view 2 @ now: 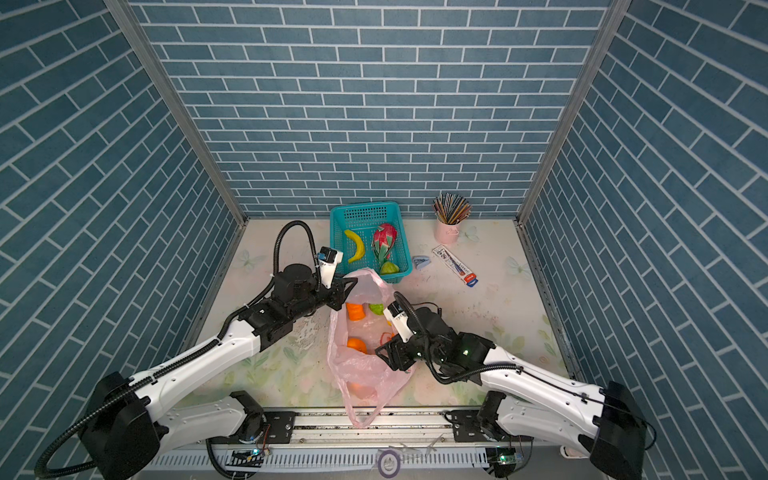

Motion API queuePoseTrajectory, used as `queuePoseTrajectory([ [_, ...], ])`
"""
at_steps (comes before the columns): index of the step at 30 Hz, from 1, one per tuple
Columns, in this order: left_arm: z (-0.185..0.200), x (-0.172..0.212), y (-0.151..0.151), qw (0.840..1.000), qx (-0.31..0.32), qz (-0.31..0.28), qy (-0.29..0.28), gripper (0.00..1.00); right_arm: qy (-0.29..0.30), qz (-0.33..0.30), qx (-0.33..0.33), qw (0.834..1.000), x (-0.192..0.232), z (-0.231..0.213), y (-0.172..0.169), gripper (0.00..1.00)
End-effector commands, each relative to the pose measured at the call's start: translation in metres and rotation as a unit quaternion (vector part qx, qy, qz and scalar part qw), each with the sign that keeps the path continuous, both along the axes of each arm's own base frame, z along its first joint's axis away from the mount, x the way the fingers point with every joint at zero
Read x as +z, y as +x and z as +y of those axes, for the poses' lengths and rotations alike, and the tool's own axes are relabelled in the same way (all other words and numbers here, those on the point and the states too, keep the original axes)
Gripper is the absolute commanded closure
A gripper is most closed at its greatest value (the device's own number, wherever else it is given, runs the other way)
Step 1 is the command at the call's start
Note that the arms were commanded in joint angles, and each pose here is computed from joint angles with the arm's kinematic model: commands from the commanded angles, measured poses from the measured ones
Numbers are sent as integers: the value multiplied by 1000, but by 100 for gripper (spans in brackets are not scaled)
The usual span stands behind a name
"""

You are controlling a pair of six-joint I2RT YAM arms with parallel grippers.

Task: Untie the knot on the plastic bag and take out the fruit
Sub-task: 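Lower the left gripper to the bag rim while the right gripper reaches inside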

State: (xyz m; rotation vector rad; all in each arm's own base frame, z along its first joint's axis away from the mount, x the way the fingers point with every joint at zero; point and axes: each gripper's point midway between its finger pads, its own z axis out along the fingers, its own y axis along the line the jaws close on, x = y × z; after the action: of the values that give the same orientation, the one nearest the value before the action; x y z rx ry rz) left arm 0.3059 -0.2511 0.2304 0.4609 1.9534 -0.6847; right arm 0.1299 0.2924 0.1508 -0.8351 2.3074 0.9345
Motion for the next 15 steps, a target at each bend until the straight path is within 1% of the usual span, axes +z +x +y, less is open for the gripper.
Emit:
queuePoseTrajectory([
  [1, -2, 3, 3, 999, 16, 12, -27, 71, 16, -31, -10, 999, 9, 22, 16, 41],
  [5, -1, 4, 2, 999, 15, 14, -26, 73, -23, -45, -37, 998, -3, 33, 36, 46],
  [7, -2, 4, 2, 999, 15, 17, -28, 73, -54, -55, -54, 996, -12, 35, 47, 46],
  [9, -2, 4, 2, 999, 15, 18, -29, 73, -82, -62, -57, 993, -22, 37, 54, 46],
  [11, -2, 4, 2, 999, 15, 16, -28, 73, -118, -67, -66, 989, -33, 36, 62, 46],
  [13, -1, 4, 3, 999, 18, 17, -25, 73, -154, -81, -92, 980, -37, 30, 74, 45],
  [15, 1, 2, 4, 999, 21, 17, -21, 73, -174, -97, -118, 973, -38, 24, 84, 44],
])
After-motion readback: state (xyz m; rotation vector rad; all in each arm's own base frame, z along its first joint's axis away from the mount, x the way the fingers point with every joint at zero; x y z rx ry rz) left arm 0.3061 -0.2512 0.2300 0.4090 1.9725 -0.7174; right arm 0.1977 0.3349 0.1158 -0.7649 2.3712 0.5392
